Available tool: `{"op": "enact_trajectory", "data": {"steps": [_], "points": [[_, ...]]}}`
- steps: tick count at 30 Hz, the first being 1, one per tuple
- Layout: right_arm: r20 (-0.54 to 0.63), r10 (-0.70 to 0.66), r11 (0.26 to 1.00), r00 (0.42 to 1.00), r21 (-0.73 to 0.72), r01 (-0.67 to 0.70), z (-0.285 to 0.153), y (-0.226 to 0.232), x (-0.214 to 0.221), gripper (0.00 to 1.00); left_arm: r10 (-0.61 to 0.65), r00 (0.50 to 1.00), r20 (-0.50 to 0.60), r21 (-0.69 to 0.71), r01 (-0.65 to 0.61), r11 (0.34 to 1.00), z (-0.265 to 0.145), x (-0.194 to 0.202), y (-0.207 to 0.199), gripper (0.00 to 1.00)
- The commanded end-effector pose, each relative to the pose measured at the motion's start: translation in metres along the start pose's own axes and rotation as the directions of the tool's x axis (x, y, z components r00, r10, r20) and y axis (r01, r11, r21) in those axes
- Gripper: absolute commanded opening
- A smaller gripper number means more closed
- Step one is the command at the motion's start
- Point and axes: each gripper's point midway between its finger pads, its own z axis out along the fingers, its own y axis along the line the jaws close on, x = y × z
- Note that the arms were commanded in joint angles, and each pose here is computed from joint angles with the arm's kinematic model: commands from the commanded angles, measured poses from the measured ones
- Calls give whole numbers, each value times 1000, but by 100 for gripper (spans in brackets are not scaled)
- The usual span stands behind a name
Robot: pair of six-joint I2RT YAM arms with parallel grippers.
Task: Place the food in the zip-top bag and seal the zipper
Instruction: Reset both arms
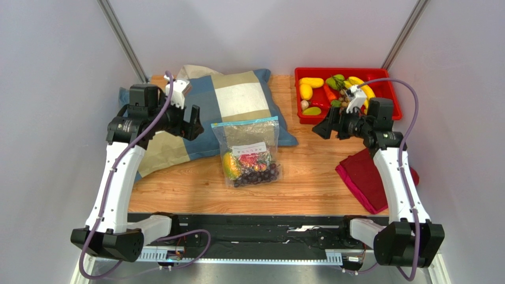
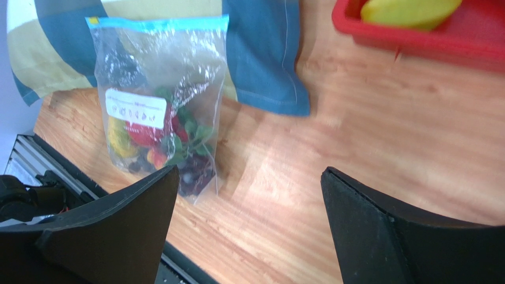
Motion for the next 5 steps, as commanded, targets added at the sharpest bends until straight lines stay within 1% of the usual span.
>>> {"op": "enact_trajectory", "data": {"steps": [1,3,5], "points": [[9,41,999,999,29,-41,-11,4,16,95,-103,994,-22,-74,101,992,-2,28,10,99],[2,57,998,998,28,-57,-10,3,22,95,-117,993,-24,-82,115,990,-2,33,12,99],[9,52,998,999,26,-52,-10,4,17,95,-121,992,-18,-92,119,989,-4,32,14,99]]}}
